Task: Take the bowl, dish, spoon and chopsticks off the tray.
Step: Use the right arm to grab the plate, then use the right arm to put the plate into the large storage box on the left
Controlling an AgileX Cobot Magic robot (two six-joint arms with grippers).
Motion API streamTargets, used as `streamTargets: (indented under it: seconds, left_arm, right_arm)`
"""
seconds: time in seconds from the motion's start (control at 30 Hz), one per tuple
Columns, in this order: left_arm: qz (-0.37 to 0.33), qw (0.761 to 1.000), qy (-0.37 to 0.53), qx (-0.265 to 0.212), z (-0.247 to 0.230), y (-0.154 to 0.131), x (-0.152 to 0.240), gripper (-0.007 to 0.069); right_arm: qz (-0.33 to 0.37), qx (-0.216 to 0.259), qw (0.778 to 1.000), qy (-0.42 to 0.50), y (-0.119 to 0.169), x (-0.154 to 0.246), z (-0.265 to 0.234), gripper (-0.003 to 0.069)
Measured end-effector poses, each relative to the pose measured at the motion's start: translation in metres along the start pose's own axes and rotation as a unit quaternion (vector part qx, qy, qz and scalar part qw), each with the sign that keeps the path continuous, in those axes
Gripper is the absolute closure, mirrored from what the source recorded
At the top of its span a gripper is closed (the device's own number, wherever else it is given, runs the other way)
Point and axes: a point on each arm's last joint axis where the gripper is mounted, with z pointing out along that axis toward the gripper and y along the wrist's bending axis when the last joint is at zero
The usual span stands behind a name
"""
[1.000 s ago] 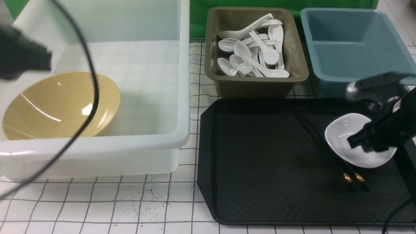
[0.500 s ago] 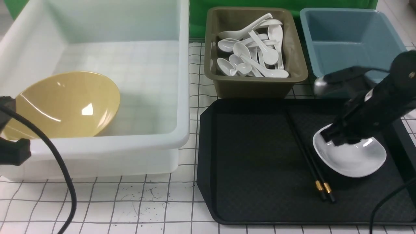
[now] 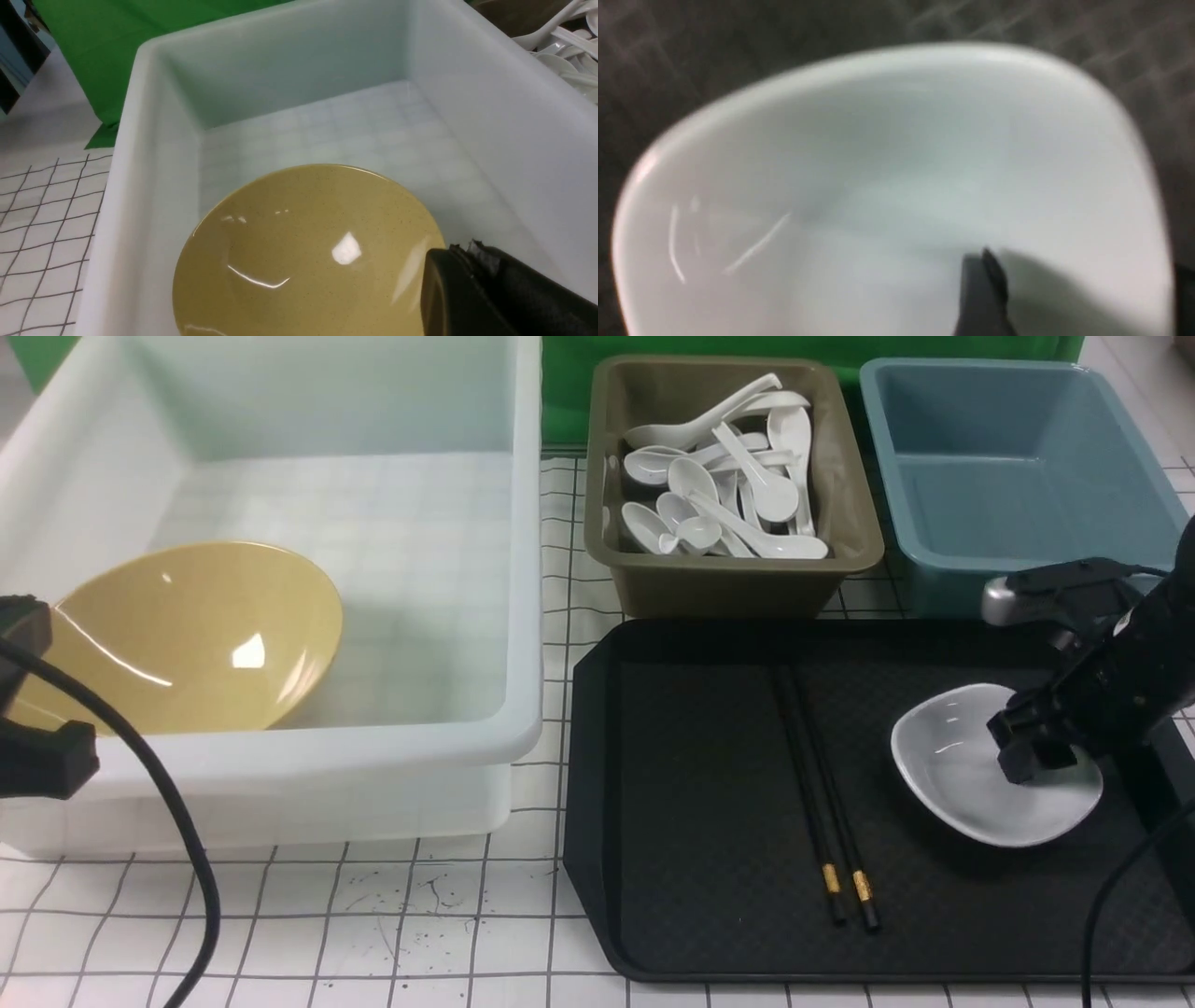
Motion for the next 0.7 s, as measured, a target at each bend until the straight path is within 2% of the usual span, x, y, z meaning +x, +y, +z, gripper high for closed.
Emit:
streamTargets:
  seconds: [0.13,0.27,0.33,0.43,0.5,0.53,0.57,0.6,0.7]
  left_arm:
    - [0.02,1.0,-0.008,-0.015,-0.007,0.003,-0.001,0.0631]
    - [-0.001,0.999,-0.022,-0.03,-0.024,0.005,0.0,0.0631]
    - [-0.011,0.999,-0.027,-0.038,-0.034,0.007,0.001,0.0631]
    - [-0.013,0.998,-0.032,-0.05,-0.046,0.008,0.004,0.0631]
    - [0.001,0.997,-0.036,-0.066,-0.052,0.011,0.005,0.0631]
    - [0.002,0.997,-0.036,-0.067,-0.052,0.011,0.005,0.0631]
    - [0.004,0.997,-0.038,-0.073,-0.053,0.012,0.005,0.0631]
    - [0.005,0.996,-0.038,-0.076,-0.053,0.013,0.005,0.0631]
    - [-0.006,0.996,-0.043,-0.079,-0.052,0.013,0.007,0.0631]
  right_arm:
    - [-0.001,-0.027,0.999,0.019,0.005,0.0,-0.003,0.0419]
    - [-0.007,-0.048,0.999,0.015,0.012,-0.006,-0.04,0.0555]
    - [-0.025,-0.046,0.999,-0.007,0.018,-0.012,-0.066,0.0586]
    - [-0.061,-0.042,0.995,-0.074,0.037,-0.029,-0.112,0.0589]
    - [-0.124,-0.05,0.976,-0.173,0.079,-0.056,-0.168,0.0589]
    - [-0.124,-0.05,0.976,-0.173,0.079,-0.056,-0.168,0.0589]
    - [-0.162,-0.061,0.957,-0.232,0.109,-0.07,-0.195,0.0589]
    - [-0.189,-0.069,0.945,-0.26,0.127,-0.076,-0.206,0.0589]
    - [-0.292,-0.1,0.886,-0.345,0.201,-0.1,-0.223,0.0589]
